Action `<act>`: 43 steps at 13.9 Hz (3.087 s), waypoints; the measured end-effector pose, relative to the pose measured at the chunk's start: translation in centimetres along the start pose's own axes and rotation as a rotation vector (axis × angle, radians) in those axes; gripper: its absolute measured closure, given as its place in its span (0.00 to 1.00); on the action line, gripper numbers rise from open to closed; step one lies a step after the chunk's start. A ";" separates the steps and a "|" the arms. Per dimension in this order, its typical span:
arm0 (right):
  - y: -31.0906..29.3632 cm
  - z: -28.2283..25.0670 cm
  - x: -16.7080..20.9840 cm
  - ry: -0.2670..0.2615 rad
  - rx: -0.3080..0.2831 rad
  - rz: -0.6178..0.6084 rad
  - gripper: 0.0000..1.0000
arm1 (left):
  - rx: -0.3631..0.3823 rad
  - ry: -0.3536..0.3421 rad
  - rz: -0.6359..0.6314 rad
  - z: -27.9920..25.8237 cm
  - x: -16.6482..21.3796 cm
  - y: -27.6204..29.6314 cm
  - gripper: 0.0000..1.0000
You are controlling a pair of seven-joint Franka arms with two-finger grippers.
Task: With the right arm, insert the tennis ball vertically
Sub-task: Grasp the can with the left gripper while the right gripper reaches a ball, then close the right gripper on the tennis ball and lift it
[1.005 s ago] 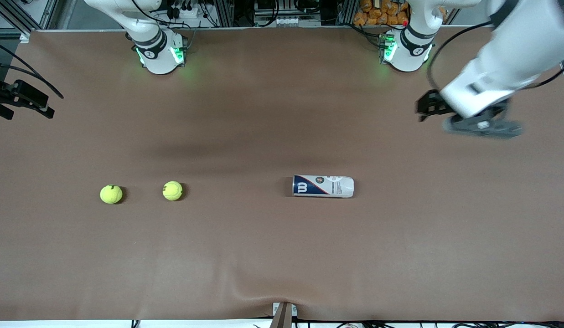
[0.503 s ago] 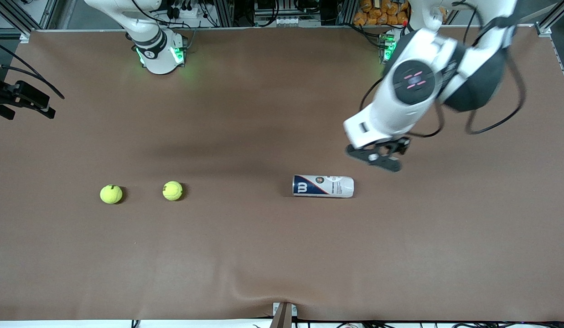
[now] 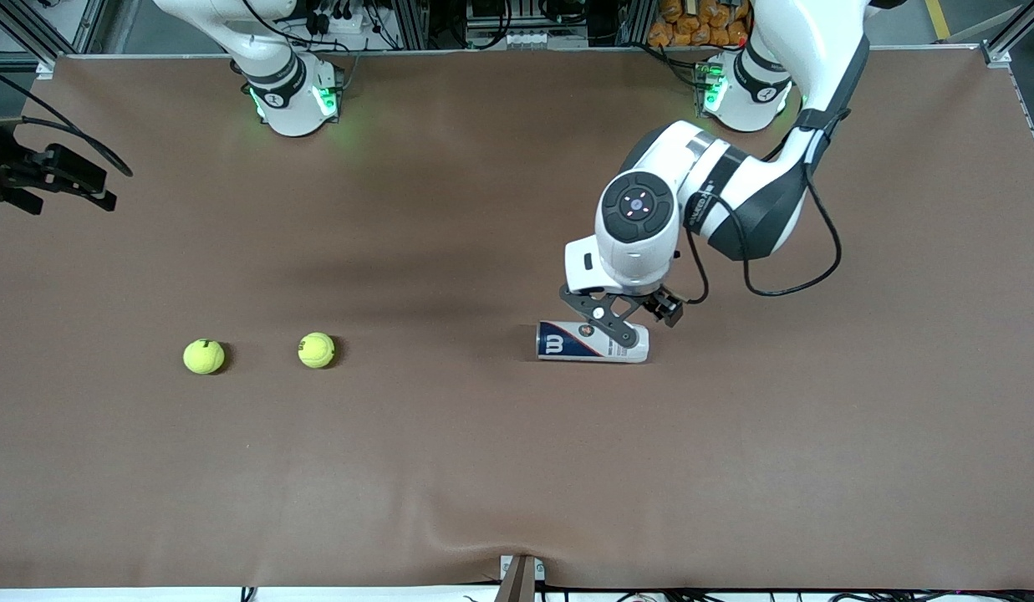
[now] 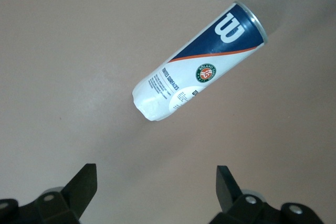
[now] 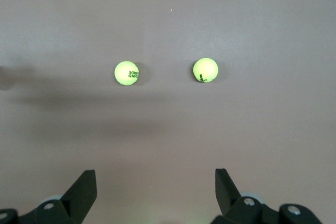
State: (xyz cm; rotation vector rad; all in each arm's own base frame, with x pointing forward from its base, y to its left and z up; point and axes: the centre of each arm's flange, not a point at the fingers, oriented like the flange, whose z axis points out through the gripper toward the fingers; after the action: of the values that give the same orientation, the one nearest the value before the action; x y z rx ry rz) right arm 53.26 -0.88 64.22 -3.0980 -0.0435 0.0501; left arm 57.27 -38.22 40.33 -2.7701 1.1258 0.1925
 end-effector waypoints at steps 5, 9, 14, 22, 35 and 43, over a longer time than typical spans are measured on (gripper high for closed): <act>-2.1 2.1 1.0 -0.040 0.000 -0.036 0.00 | 0.042 0.037 0.222 -0.3 0.9 0.8 0.00; -4.1 4.8 2.4 -0.083 -0.002 -0.047 0.00 | 0.047 0.032 0.353 0.5 1.2 -0.2 0.00; -7.1 8.6 4.6 -0.097 -0.008 -0.030 0.00 | 0.036 0.028 0.430 3.1 2.3 -0.3 0.00; -11.7 19.8 9.4 -0.107 -0.024 0.040 0.00 | 0.021 0.021 0.460 5.2 3.3 0.8 0.00; -12.7 37.8 11.1 -0.062 -0.064 0.028 0.00 | 0.088 -0.066 0.690 14.1 6.0 4.9 0.00; -13.2 43.0 10.8 -0.101 -0.104 0.018 0.00 | 0.127 -0.117 0.843 16.0 6.3 5.8 0.00</act>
State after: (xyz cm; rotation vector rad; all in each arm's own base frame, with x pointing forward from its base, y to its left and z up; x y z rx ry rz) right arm 62.24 14.46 21.48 -3.1973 -0.0216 0.2111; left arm 56.66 -43.72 23.02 -1.9808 2.0982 0.3427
